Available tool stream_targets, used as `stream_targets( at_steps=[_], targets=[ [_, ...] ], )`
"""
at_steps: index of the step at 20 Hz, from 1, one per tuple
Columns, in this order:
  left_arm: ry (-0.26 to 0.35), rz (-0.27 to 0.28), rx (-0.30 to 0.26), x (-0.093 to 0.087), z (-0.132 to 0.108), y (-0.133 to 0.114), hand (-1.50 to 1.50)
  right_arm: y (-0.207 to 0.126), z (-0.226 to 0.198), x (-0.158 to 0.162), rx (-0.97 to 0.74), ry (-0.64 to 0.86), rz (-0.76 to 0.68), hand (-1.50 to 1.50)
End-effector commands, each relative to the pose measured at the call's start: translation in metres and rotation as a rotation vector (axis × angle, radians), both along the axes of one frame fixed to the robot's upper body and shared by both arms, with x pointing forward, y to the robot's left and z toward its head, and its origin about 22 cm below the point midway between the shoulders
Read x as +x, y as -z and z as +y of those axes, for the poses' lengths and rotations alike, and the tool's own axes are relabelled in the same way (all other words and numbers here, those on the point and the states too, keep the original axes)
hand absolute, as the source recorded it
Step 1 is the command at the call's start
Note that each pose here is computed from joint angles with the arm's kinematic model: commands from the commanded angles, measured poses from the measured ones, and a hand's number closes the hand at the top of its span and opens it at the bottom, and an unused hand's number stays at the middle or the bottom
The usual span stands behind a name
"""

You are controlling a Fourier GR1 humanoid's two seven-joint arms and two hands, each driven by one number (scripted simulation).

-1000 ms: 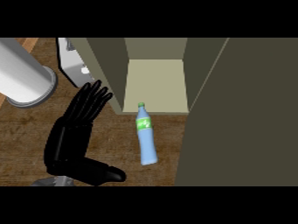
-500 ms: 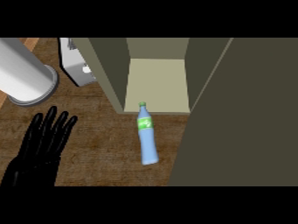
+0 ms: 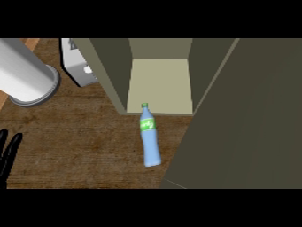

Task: Pick up the bottled water, place it into the cabinet and close the cabinet

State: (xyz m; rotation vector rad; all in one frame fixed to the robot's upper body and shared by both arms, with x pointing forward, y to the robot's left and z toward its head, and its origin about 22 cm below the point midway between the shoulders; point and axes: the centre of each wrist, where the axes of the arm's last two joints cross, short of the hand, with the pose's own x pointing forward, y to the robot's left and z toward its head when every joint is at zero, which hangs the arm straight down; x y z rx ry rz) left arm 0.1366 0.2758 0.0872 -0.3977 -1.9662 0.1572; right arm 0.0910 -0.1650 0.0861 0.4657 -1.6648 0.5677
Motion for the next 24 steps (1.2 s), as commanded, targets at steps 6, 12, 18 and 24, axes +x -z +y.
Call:
stream_targets(
  at_steps=[6, 12, 18, 24],
  targets=[
    [0.001, 0.005, -0.020, -0.028, 0.036, -0.011, -1.50, -0.029, 0.054, -0.001, 0.079, -0.165, -0.034, 1.50],
    [0.021, 0.012, -0.025, -0.039, 0.057, -0.004, -1.50, -0.034, 0.077, 0.018, 0.143, -0.157, 0.045, 1.50],
    [0.006, -0.002, -0.023, -0.041, 0.086, -0.018, -1.50, -0.055, 0.090, 0.061, 0.144, -0.128, 0.047, 1.50],
    [0.000, -0.011, -0.028, -0.066, 0.097, -0.014, -1.50, -0.077, 0.095, 0.116, 0.173, -0.087, 0.064, 1.50]
  ],
)
